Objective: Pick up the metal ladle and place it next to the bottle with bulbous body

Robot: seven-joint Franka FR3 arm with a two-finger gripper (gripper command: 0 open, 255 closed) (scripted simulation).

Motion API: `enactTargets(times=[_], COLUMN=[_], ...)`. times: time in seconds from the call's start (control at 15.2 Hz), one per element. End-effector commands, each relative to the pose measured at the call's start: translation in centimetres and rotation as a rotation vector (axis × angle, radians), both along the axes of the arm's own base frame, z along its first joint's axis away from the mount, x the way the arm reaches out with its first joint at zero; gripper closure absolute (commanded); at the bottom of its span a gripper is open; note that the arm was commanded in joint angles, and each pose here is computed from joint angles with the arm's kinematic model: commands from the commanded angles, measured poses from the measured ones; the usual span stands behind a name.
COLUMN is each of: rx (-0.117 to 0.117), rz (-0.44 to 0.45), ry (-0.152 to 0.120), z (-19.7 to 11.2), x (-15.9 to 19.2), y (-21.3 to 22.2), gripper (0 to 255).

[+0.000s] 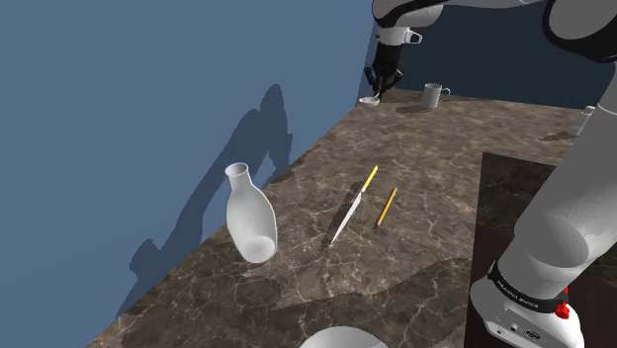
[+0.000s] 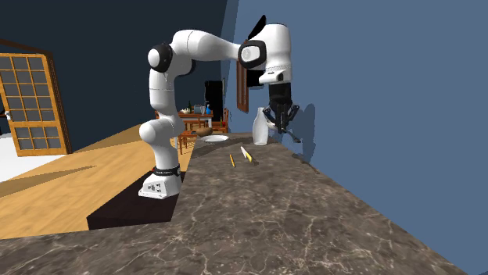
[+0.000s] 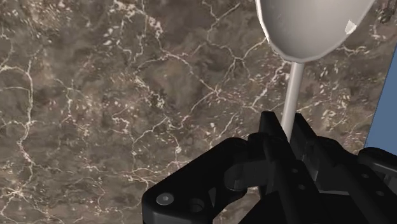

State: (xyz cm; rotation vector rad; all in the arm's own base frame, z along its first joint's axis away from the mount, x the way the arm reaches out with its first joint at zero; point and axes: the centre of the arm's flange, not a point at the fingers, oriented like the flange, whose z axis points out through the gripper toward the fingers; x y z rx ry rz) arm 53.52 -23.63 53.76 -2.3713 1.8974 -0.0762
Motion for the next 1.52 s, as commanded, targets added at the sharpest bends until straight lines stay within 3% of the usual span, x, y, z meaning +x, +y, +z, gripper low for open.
enactTargets(times=[0.0,1.45], rx=[0.000,0.000], rz=[0.000,0.000], ry=[0.000,0.000], z=[1.1,12.5], x=[-0.1,-0.1], y=[0.0,0.0], gripper=[255,255])
